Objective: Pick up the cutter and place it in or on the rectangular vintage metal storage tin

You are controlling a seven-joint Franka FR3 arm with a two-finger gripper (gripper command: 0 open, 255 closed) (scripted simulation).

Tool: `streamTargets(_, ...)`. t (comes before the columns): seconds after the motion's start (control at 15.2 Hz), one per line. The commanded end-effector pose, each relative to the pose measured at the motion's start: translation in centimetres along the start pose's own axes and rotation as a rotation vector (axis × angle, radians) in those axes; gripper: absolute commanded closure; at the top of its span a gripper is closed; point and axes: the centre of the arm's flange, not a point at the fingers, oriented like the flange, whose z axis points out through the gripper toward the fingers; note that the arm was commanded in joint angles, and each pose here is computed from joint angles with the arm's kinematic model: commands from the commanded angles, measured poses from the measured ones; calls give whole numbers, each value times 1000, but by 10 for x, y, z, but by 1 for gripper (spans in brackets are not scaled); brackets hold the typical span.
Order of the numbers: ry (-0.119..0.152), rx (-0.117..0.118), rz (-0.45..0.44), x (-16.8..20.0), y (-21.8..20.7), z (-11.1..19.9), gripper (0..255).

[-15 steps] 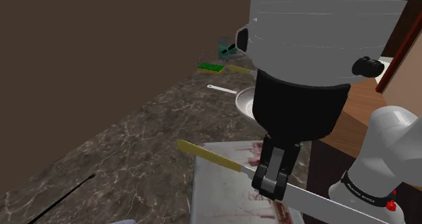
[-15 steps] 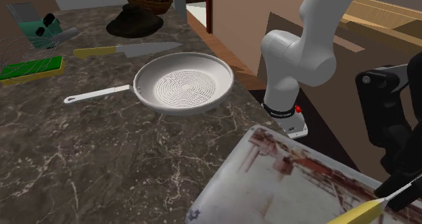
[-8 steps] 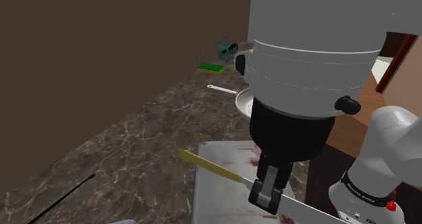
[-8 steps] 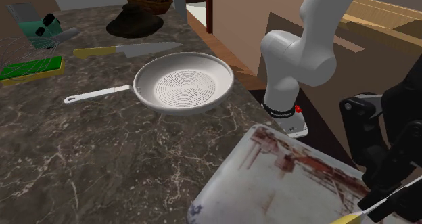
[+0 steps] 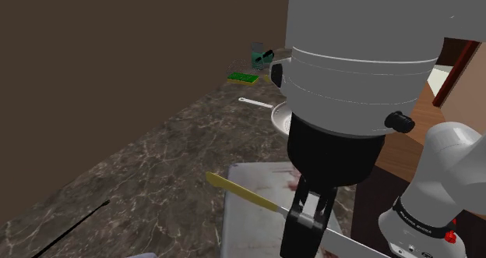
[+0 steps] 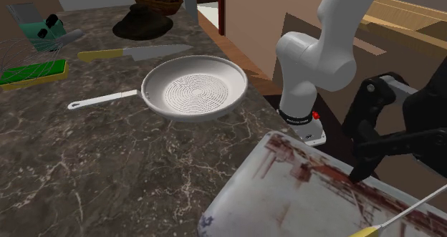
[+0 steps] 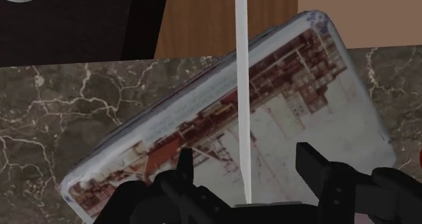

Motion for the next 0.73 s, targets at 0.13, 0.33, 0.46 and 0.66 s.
streamTargets(0.13,0,0,0,0,0,0,0)
streamTargets(0.33,0,0,0,0,0,-40,0)
streamTargets(0.46,0,0,0,0,0,-50,0)
streamTargets(0.66,0,0,0,0,0,-50,0)
